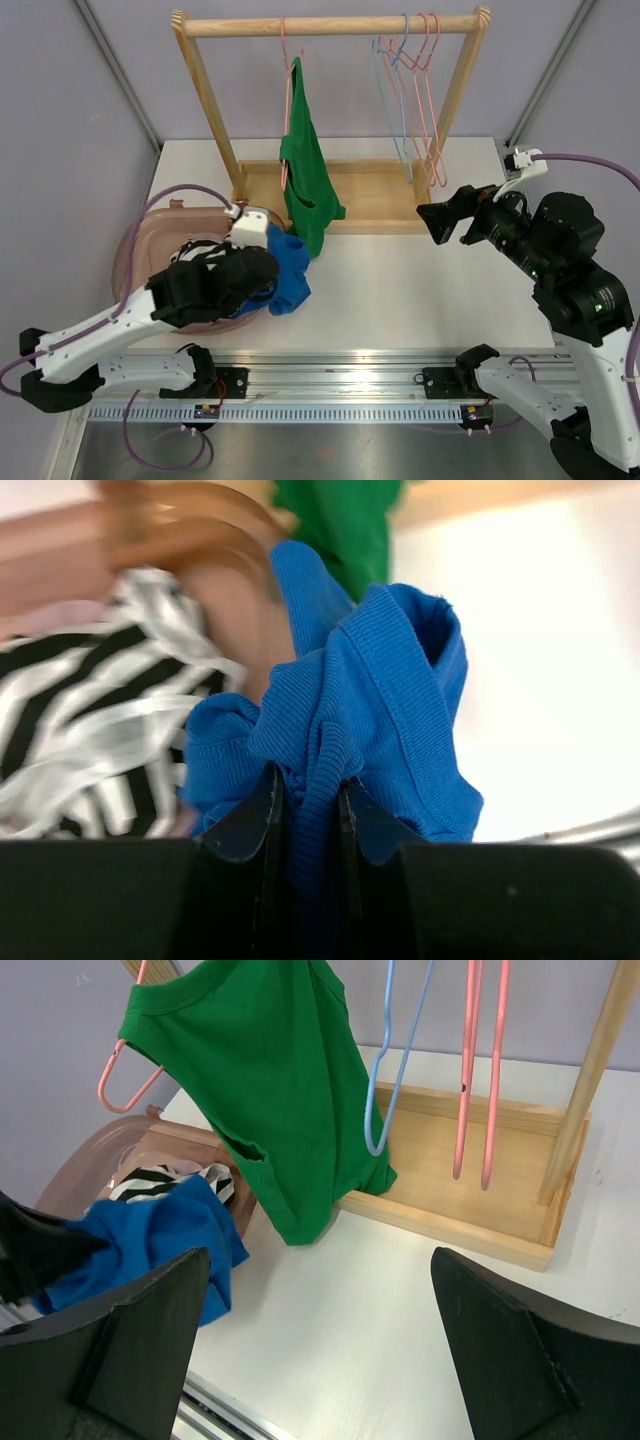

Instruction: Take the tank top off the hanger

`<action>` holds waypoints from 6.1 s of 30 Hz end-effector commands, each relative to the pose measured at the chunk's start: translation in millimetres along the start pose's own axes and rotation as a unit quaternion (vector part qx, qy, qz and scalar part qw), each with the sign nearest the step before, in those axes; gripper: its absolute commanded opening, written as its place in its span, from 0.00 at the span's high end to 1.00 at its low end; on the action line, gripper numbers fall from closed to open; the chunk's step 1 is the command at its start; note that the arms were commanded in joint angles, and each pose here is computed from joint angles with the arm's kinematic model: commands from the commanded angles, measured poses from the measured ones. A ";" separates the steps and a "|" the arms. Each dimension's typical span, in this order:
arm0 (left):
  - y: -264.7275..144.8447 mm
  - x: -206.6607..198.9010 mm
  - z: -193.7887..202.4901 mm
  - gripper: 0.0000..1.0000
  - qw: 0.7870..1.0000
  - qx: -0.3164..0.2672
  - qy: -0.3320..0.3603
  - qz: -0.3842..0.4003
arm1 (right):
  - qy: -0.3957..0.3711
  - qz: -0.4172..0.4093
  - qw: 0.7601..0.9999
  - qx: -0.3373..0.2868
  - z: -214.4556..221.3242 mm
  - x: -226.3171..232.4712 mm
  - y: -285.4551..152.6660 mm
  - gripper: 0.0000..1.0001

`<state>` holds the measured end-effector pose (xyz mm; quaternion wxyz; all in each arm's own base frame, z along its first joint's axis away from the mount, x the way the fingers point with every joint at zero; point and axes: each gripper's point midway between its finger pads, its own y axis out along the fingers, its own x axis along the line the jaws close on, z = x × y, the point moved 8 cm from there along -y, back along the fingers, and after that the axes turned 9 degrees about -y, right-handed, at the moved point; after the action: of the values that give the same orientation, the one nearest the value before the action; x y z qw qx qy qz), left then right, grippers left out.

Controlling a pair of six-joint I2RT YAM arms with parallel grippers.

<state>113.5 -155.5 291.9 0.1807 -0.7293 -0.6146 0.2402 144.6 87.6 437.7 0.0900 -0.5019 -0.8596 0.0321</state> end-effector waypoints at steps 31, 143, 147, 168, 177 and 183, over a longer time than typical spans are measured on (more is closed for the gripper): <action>19.1 97.5 -57.5 0.01 0.991 -0.056 -0.090 -0.084 | 0.110 -0.225 0.966 -0.062 -50.1 45.9 91.6 0.01; -39.4 -61.2 -184.5 0.02 0.917 -0.272 -0.004 0.291 | 0.066 -0.202 0.977 -0.006 -41.0 82.8 -10.4 1.00; -31.3 -74.4 -182.0 0.05 0.913 -0.278 0.002 0.300 | 0.072 -0.228 0.971 -0.005 -37.6 83.3 -25.1 1.00; -5.7 -68.9 -177.1 1.00 0.945 -0.267 -0.038 0.184 | 0.026 -0.197 0.980 0.023 -8.8 69.6 -26.3 1.00; 8.9 -17.8 -170.3 1.00 0.957 -0.255 -0.133 0.024 | 0.000 -0.242 0.970 0.010 10.9 64.4 -52.3 1.00; 20.5 10.3 -163.9 1.00 0.957 -0.220 -0.189 -0.006 | -0.011 -0.281 0.958 -0.052 11.9 59.5 -82.6 1.00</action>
<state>220.7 -170.4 408.5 -0.0590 -0.7457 -0.6285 0.2132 62.4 114.4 430.6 0.1052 -0.2762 -0.9551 0.0211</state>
